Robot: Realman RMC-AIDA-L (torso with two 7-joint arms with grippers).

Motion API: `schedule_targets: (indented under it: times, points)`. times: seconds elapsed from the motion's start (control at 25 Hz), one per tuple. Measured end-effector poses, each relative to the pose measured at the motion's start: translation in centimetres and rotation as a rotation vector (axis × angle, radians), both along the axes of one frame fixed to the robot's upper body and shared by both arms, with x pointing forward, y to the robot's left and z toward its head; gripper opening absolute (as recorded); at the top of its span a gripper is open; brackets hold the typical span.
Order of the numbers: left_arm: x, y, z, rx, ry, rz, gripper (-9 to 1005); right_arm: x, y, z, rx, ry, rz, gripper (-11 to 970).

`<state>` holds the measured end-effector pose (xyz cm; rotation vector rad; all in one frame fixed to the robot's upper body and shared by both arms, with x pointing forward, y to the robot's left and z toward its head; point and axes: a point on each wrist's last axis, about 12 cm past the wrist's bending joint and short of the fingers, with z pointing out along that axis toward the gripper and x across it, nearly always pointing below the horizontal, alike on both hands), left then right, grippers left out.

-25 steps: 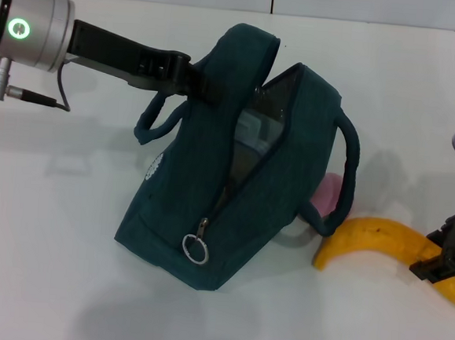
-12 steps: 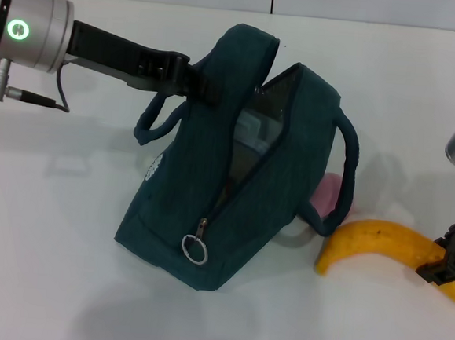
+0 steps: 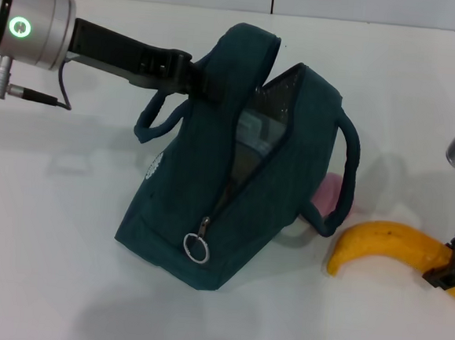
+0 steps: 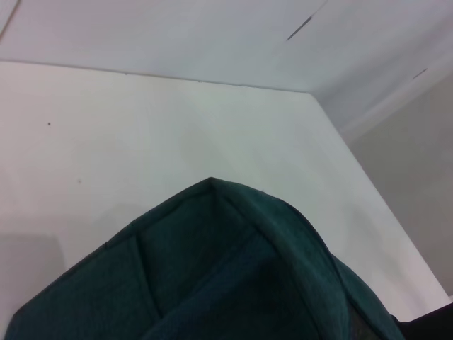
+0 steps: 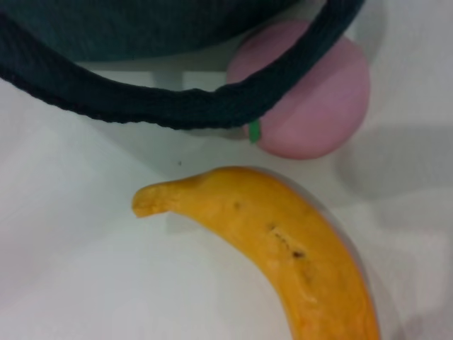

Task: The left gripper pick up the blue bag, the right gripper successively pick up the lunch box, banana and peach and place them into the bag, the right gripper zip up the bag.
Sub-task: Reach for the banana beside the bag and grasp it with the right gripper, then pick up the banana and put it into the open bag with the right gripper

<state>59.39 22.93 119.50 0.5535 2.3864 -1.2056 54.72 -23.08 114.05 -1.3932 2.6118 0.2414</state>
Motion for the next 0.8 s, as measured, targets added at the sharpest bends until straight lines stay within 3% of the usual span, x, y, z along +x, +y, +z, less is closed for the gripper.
schedule_targets:
  times: [0.2, 0.44, 0.8]
  points:
    - [0.0, 0.1, 0.0, -0.005, -0.001, 0.001, 56, 0.1, -0.7, 0.4, 0.001, -0.004, -0.019, 425]
    - [0.0, 0.1, 0.1, -0.004, -0.002, 0.001, 56, 0.2, -3.4, 1.9, 0.057, -0.031, -0.108, 426]
    - [-0.1, 0.2, 0.1, -0.007, 0.005, 0.007, 56, 0.4, -8.2, 4.1, -0.030, -0.233, -0.249, 427]
